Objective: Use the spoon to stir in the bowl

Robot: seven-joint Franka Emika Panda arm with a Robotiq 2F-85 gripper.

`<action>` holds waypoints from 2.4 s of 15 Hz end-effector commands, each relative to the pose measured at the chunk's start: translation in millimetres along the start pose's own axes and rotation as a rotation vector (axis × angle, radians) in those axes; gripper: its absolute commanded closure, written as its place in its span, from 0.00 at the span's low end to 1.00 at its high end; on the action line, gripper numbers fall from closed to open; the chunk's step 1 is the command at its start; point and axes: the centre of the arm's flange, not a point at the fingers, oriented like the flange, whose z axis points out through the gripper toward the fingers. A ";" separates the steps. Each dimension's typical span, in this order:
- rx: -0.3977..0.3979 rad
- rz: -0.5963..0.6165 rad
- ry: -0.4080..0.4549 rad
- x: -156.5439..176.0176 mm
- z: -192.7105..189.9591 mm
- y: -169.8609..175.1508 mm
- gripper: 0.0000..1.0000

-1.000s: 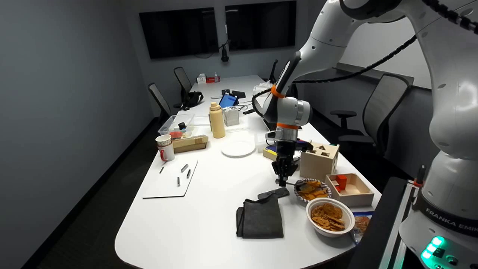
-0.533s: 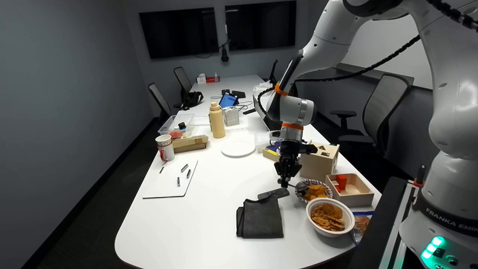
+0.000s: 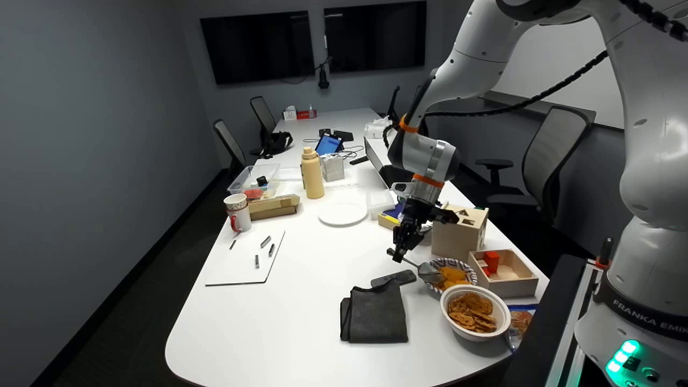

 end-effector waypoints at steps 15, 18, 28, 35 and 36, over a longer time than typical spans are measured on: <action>-0.179 0.281 -0.166 23.2 14.3 -27.1 0.99; -0.122 0.233 -0.172 24.2 16.5 -28.4 0.99; -0.263 0.133 -0.204 26.0 10.4 -24.4 0.99; -0.300 0.212 -0.298 22.6 16.5 -28.1 0.99; -0.289 0.217 -0.307 20.5 19.4 -29.2 0.99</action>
